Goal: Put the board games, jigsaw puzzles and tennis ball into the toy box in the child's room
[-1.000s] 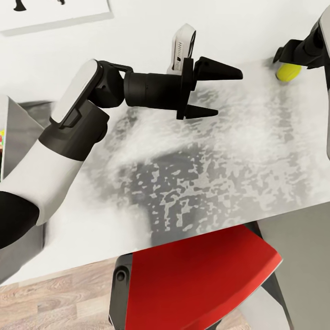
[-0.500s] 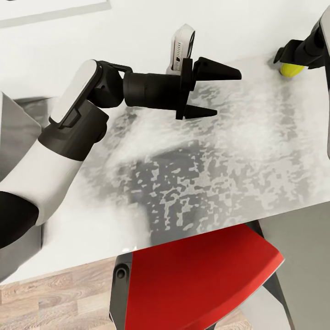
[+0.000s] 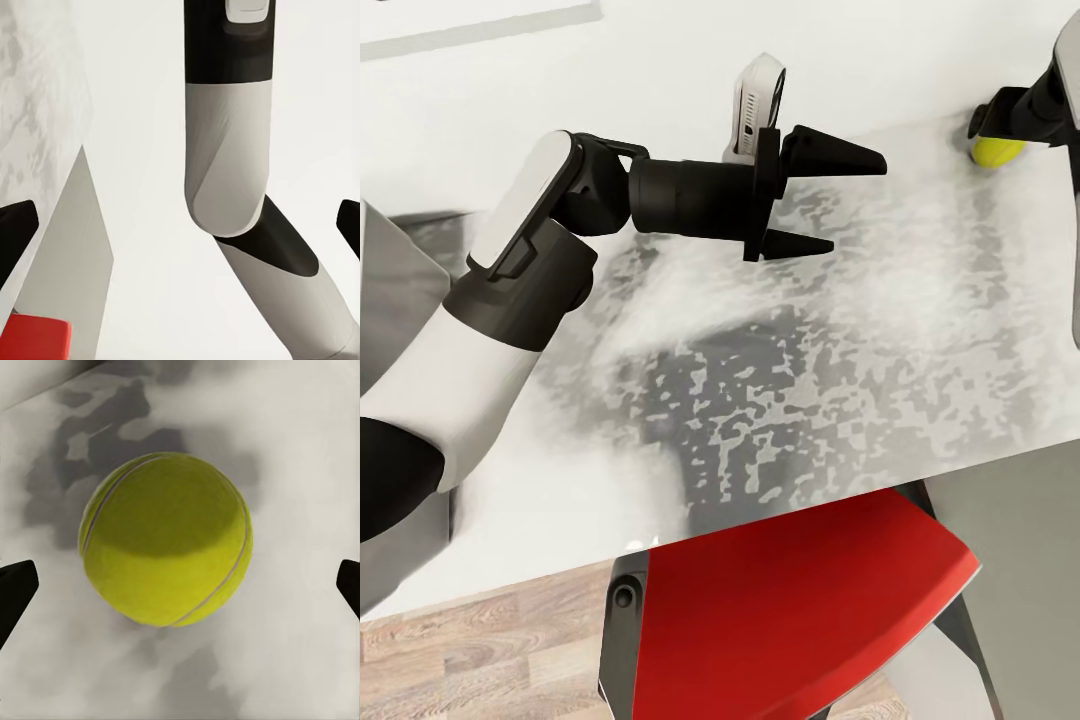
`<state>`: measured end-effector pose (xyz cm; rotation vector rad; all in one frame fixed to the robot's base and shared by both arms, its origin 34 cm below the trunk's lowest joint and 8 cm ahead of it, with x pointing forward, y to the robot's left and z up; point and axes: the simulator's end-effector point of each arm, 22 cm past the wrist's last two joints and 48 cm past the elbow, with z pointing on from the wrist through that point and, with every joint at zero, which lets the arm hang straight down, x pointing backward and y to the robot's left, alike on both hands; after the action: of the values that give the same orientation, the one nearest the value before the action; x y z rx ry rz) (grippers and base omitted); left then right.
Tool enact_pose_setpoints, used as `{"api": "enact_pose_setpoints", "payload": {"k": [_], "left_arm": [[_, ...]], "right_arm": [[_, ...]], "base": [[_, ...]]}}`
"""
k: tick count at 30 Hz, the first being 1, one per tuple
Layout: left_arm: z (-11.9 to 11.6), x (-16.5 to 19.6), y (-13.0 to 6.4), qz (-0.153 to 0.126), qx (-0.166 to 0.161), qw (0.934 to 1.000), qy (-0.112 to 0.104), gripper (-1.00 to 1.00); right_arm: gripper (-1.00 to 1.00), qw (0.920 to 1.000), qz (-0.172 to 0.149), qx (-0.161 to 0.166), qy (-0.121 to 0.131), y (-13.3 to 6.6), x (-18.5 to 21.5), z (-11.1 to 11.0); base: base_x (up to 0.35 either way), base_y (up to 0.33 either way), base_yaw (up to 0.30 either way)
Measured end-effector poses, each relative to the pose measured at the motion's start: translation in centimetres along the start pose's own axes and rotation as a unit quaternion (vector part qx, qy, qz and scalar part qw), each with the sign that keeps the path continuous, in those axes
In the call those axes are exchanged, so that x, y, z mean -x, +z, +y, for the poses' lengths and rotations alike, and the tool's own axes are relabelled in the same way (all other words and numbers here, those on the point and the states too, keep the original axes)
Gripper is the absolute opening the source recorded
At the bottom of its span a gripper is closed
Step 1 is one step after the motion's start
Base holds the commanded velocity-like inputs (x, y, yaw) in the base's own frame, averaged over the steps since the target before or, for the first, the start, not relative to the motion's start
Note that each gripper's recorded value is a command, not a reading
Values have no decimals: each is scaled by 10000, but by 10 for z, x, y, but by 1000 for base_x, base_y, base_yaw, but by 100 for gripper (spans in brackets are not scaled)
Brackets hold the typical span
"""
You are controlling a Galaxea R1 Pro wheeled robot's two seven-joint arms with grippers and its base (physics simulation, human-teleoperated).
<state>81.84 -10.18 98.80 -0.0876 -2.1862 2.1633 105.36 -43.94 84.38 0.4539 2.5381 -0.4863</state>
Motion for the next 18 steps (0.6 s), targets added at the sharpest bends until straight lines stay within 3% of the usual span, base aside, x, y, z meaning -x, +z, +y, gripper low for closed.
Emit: {"api": "enact_pose_setpoints", "payload": {"k": [18], "left_arm": [[0, 0, 0, 0, 0, 10000, 0, 100]], "right_arm": [[100, 10000, -14, 38, -27, -2, 0, 8]], "base": [[0, 0, 0]]}}
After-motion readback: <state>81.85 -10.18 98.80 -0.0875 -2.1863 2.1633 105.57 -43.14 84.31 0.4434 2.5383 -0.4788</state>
